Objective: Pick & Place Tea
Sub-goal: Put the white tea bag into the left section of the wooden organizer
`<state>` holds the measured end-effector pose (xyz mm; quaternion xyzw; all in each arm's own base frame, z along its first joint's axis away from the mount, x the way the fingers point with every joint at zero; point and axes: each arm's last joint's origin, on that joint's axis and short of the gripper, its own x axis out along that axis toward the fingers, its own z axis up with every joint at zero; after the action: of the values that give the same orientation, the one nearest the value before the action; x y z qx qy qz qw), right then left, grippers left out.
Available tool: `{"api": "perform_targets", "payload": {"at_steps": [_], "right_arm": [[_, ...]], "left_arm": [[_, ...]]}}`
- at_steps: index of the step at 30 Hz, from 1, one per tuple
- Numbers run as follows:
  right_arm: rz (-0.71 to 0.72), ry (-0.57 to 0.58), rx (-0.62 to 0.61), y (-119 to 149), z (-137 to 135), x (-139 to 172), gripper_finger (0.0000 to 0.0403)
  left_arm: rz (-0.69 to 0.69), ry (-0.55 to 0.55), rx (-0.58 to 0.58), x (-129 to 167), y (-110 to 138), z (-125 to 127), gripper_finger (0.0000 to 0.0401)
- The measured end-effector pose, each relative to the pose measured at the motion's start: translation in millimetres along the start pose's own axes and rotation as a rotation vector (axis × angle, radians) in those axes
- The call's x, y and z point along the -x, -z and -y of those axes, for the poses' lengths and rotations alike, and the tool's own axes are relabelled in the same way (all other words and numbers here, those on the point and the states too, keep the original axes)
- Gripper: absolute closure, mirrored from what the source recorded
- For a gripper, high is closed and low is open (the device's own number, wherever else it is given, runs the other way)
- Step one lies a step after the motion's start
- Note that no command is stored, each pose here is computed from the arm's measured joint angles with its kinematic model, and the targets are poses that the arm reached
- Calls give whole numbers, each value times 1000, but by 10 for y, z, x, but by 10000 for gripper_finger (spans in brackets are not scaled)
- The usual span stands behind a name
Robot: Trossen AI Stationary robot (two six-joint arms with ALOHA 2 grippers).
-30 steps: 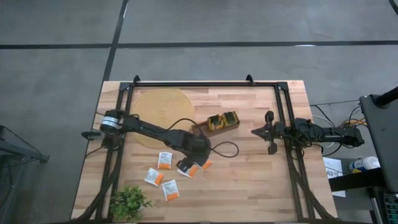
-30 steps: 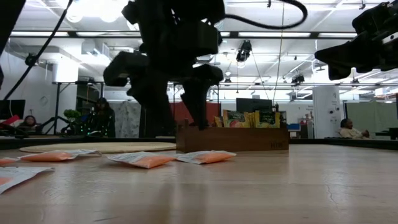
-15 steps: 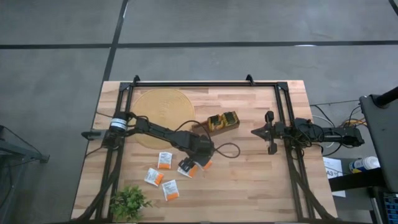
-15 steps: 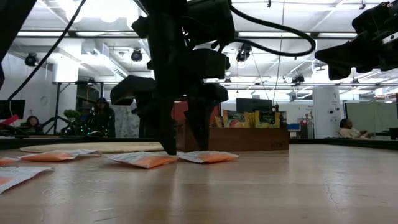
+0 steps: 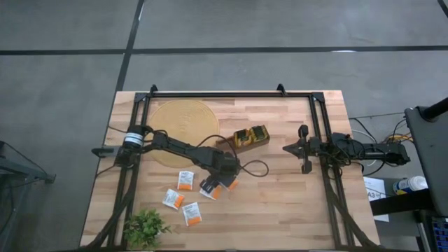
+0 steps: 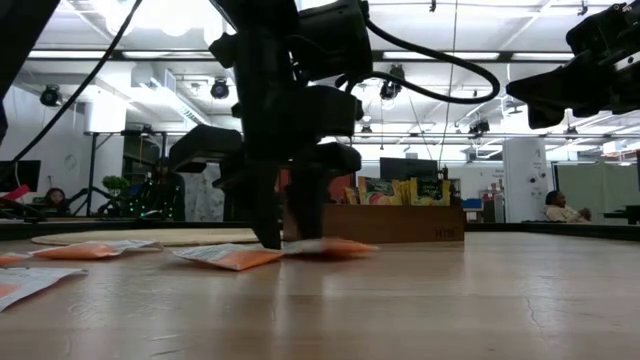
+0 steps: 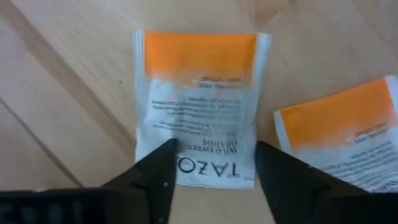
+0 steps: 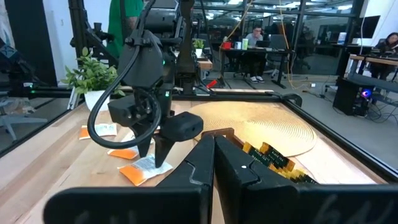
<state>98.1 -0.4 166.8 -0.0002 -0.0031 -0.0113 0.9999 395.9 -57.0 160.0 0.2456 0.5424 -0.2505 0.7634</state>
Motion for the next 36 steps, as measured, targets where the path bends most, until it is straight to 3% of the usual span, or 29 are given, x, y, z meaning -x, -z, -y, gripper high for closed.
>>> {"api": "perform_targets", "payload": {"at_steps": [8, 14, 24, 36], "right_arm": [[0, 0, 0, 0, 0, 0, 394], [0, 0, 0, 0, 0, 0, 394], [0, 0, 0, 0, 0, 0, 394], [0, 0, 0, 0, 0, 0, 394]], "left_arm": [[8, 10, 1, 0, 5, -8, 305], [8, 10, 3, 2, 10, -16, 356], [-67, -61, -9, 198, -21, -100, 398], [-253, -352, -101, 933, -78, -488, 400]]}}
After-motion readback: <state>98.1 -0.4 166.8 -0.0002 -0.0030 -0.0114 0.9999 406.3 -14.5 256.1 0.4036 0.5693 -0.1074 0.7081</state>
